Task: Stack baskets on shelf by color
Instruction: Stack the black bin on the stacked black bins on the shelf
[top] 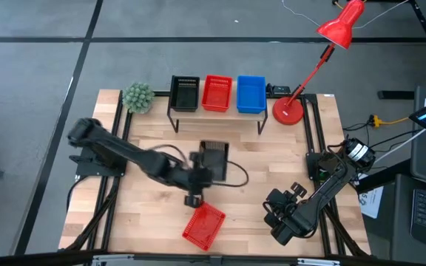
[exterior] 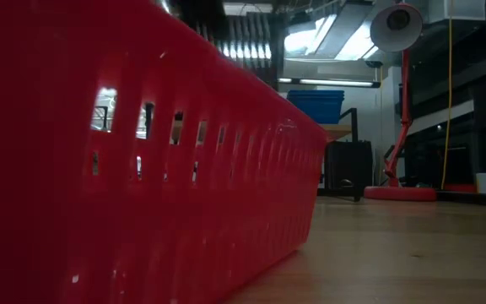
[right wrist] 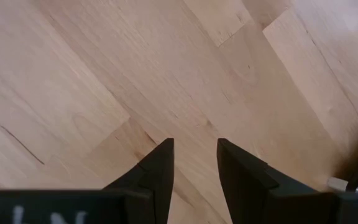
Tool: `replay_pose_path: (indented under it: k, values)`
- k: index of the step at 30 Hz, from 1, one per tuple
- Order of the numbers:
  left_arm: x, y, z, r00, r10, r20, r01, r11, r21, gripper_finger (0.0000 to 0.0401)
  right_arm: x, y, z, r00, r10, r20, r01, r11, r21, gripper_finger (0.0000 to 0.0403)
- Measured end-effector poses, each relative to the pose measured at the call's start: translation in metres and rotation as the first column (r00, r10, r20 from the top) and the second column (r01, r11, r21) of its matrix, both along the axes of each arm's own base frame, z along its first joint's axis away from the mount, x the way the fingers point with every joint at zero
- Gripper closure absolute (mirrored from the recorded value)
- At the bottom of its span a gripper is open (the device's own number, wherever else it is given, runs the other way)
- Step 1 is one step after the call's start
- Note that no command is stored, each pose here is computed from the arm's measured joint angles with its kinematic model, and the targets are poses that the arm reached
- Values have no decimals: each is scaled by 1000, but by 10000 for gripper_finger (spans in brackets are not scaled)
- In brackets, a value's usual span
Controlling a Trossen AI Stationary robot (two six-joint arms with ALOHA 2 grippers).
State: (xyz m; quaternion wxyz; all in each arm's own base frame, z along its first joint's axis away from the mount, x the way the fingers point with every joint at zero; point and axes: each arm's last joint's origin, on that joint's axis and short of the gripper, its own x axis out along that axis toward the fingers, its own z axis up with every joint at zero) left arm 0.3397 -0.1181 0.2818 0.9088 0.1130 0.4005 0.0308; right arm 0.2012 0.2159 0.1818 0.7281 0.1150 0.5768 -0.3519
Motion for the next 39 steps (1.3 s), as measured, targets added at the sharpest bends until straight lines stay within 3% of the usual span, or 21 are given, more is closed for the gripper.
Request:
replay_pose_path:
  k: [6, 10, 13, 16, 25, 30, 39]
  values:
    - [-59, 27, 92, 985, 79, 151, -101, 985, 141, 400, 0, 0, 0, 1000, 1, 3, -1, 1000, -2, 281]
    - [-93, 71, 127, 964, 151, 218, -194, 962, 190, 400, 1, -1, 0, 999, 12, 36, -11, 999, -31, 281]
    - [-110, 116, 137, 949, 244, 200, -287, 929, 232, 401, 2, -1, 1, 998, 18, 53, -15, 999, -44, 281]
    - [-119, 157, 138, 950, 275, 148, -305, 918, 252, 401, 2, -1, 1, 998, 18, 53, -16, 999, -44, 281]
    - [-113, 249, 109, 960, 279, -17, -275, 954, 118, 401, 2, -1, 1, 998, 18, 54, -15, 999, -42, 281]
    - [-106, 271, 91, 962, 258, -91, -251, 965, 81, 401, 2, -1, 1, 998, 18, 55, -15, 999, -42, 281]
    - [-99, 277, 80, 970, 194, -148, -182, 979, 90, 401, 2, -1, 1, 998, 17, 55, -15, 999, -42, 281]
